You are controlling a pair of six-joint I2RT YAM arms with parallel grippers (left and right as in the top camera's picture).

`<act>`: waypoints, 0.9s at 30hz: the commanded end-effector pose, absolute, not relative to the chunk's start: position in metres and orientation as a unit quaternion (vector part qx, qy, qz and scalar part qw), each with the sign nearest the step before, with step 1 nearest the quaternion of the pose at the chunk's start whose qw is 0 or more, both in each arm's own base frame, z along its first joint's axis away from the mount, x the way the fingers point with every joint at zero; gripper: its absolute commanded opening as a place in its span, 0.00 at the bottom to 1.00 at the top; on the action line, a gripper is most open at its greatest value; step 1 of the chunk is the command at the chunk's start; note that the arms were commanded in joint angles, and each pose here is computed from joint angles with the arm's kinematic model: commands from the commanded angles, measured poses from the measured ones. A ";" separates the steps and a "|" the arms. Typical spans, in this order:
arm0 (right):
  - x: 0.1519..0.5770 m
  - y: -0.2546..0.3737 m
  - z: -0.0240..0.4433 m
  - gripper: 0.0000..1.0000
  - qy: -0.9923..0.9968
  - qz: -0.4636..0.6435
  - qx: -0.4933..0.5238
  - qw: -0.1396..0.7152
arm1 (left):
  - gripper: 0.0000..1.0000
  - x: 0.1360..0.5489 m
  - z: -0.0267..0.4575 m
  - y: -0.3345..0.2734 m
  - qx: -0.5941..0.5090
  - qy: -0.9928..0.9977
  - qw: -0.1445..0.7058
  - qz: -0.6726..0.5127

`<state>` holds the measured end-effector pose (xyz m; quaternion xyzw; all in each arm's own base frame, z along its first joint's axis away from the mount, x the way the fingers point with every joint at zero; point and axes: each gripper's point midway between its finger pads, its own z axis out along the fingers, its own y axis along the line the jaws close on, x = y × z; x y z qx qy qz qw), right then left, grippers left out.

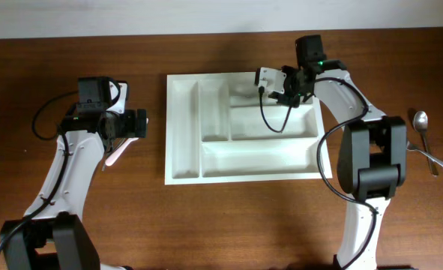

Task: Pack container
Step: 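Carry the fork into the tray's upper compartment and release it, then return the right gripper to the cutlery and grasp a second fork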

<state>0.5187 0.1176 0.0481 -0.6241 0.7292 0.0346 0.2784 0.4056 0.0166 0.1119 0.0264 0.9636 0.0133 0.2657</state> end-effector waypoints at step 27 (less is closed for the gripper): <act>0.354 -0.243 0.160 0.51 0.834 0.054 0.542 0.088 | 0.99 0.411 0.115 0.014 0.034 0.962 0.271 0.011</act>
